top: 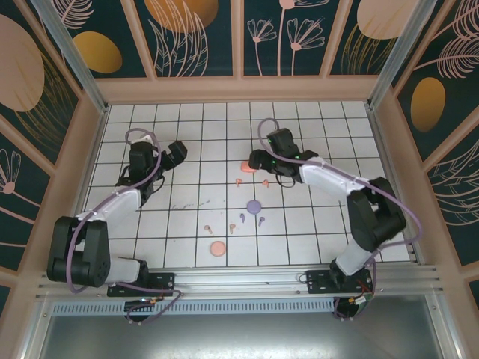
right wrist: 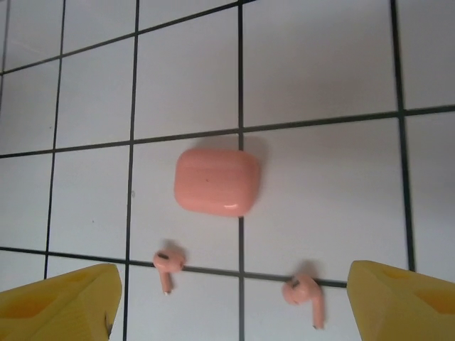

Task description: Insert wireless bluetooth earbuds into charging case

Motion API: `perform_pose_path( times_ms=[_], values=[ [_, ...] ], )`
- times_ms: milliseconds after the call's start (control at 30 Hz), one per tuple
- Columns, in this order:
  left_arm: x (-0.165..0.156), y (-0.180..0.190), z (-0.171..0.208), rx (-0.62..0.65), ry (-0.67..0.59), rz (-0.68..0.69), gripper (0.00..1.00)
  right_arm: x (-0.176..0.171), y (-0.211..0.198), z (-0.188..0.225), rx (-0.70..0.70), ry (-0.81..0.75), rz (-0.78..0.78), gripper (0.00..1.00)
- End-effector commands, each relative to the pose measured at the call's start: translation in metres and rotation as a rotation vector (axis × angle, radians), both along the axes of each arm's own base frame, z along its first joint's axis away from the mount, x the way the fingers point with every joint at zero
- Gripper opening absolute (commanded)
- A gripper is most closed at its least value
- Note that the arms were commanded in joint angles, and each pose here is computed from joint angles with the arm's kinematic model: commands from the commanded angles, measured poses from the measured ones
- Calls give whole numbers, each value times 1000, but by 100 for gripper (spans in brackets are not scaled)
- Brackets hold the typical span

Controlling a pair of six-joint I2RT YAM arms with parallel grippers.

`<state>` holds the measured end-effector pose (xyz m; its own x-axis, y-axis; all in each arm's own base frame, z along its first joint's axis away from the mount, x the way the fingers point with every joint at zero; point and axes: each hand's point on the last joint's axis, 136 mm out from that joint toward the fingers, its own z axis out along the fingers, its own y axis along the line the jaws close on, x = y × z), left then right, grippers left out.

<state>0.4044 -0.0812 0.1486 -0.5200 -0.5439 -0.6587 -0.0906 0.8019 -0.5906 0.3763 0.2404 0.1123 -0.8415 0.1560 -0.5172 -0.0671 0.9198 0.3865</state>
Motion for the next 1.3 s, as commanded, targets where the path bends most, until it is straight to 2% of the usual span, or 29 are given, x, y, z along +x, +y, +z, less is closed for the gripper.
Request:
perform_pose_path(
  times_ms=[0,300,867,1267],
  values=[
    [12,0,7,-19,-3,33,99,11,1,-14,-71,71,-47,84],
    [30,1,2,15,34,55,99,36,21,-42,-175,150,-48,85],
    [39,-7,3,-3,21,23,99,38,41,-77,-308,204,-54,86],
    [39,-10,0,-8,32,14,99,41,48,-95,-342,222,-48,78]
  ],
)
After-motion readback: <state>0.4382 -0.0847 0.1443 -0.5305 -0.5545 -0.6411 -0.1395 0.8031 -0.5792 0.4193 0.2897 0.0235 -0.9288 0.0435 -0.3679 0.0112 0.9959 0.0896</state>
